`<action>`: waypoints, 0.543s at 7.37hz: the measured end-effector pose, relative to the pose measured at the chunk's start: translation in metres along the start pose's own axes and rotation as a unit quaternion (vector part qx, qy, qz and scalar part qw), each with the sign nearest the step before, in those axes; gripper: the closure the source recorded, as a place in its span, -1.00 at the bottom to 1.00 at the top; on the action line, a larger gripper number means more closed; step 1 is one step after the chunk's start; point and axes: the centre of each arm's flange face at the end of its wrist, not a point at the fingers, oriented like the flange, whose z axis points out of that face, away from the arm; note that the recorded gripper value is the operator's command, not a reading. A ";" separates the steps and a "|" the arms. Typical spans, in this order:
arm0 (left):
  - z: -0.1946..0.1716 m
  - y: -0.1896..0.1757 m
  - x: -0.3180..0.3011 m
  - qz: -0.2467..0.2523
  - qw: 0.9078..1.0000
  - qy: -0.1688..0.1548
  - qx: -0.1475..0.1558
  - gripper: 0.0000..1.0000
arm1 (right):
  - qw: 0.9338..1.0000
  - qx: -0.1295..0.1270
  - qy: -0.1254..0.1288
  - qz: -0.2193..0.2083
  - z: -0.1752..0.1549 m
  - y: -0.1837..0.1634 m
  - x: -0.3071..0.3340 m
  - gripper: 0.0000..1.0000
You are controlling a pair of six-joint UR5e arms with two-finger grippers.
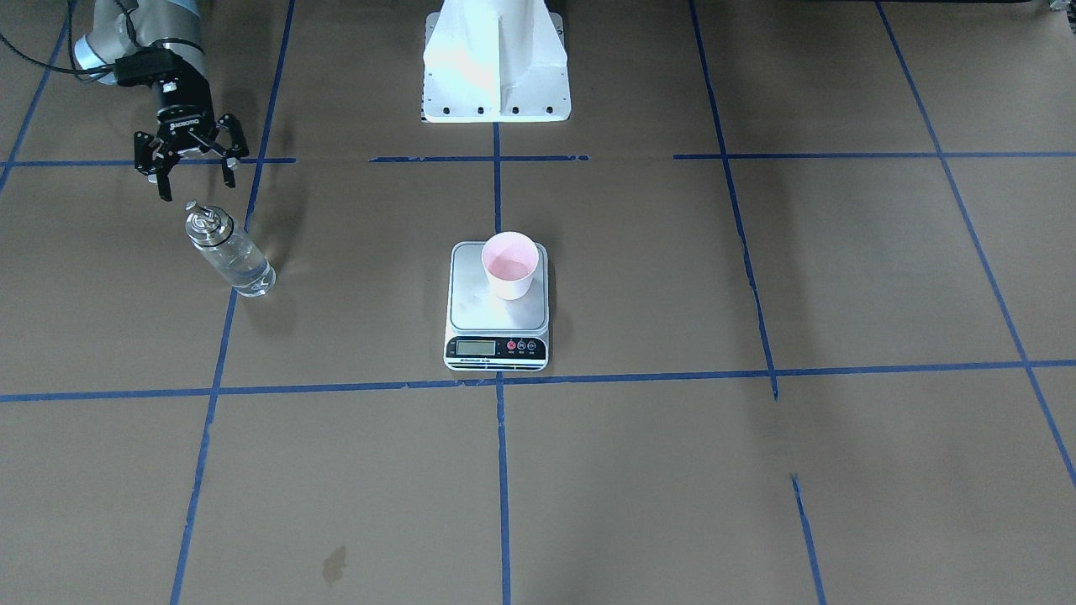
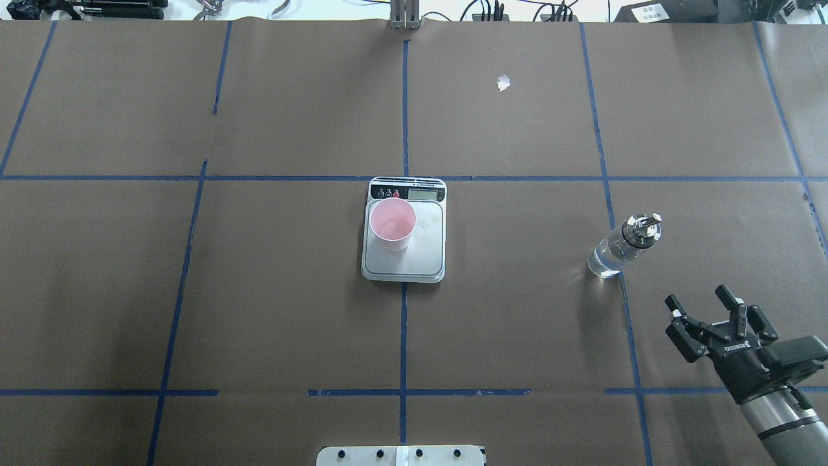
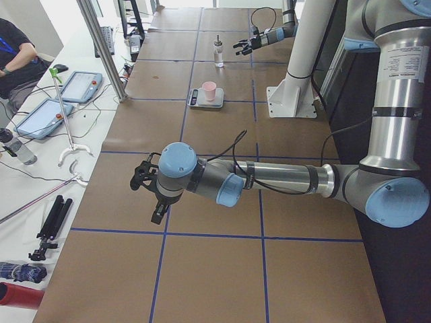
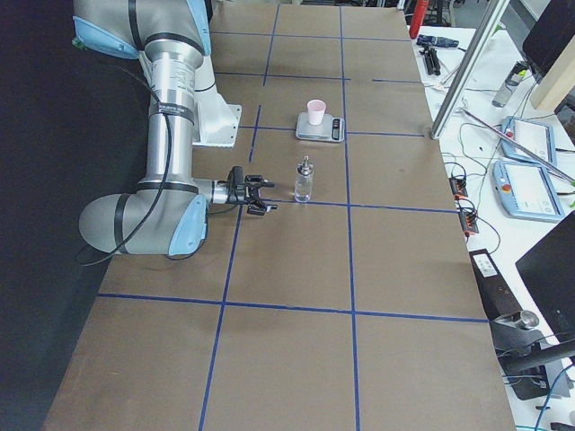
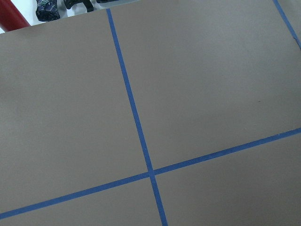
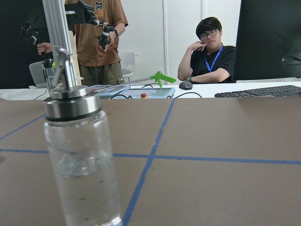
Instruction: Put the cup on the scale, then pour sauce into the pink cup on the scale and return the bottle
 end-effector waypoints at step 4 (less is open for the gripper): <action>0.001 0.003 -0.001 -0.001 1.000 0.000 -0.001 -1.00 | 0.997 -0.057 0.037 -0.036 0.063 -0.035 0.064 -1.00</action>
